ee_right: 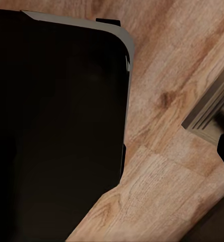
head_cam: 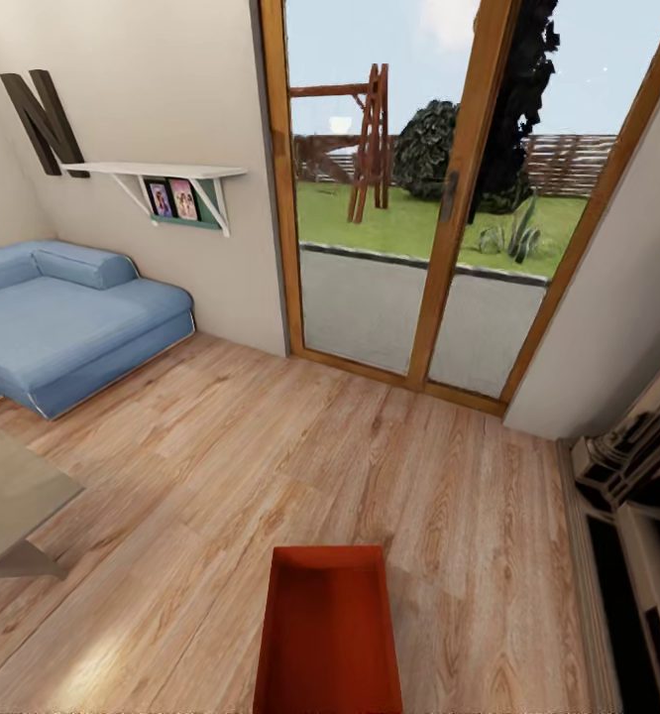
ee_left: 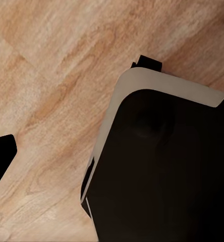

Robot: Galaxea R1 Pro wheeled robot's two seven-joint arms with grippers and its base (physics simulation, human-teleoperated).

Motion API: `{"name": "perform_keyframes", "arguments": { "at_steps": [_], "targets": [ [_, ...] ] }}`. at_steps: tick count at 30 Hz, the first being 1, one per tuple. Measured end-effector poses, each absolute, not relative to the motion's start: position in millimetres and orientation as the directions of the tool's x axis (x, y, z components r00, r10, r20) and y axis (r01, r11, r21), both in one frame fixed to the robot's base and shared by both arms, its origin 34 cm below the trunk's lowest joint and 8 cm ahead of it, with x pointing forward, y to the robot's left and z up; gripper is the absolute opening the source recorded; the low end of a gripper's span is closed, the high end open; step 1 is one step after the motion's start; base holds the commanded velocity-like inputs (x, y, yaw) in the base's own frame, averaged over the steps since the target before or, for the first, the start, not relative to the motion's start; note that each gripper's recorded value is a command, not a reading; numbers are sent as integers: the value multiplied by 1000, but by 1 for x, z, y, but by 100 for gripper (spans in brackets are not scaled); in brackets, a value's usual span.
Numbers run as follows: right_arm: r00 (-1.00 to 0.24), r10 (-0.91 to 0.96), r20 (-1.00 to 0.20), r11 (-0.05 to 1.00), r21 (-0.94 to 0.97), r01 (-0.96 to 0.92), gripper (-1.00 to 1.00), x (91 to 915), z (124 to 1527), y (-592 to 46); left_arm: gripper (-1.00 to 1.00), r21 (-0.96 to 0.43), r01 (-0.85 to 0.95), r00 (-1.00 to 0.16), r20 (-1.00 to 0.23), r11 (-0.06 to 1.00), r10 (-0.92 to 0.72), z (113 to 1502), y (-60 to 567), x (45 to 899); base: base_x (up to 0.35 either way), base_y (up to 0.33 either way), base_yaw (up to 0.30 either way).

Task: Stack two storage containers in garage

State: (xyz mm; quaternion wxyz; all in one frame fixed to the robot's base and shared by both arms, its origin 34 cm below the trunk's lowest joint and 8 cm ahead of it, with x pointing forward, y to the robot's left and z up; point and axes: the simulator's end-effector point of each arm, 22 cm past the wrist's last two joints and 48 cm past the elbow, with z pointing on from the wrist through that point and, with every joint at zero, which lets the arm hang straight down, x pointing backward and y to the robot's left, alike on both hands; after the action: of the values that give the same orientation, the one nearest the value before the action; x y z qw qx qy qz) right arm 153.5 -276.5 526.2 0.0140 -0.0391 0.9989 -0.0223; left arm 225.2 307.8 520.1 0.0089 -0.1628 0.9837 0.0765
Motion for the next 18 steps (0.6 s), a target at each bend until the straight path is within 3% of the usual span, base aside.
{"name": "perform_keyframes", "arguments": {
  "at_steps": [18],
  "targets": [
    [-997, -80, 3, 996, -44, -80, 100, 142, 526, -277, 100, 157, -318, -948, -15, 935, -319, 518, 308, 214, 0, 0, 0]
  ]
}}
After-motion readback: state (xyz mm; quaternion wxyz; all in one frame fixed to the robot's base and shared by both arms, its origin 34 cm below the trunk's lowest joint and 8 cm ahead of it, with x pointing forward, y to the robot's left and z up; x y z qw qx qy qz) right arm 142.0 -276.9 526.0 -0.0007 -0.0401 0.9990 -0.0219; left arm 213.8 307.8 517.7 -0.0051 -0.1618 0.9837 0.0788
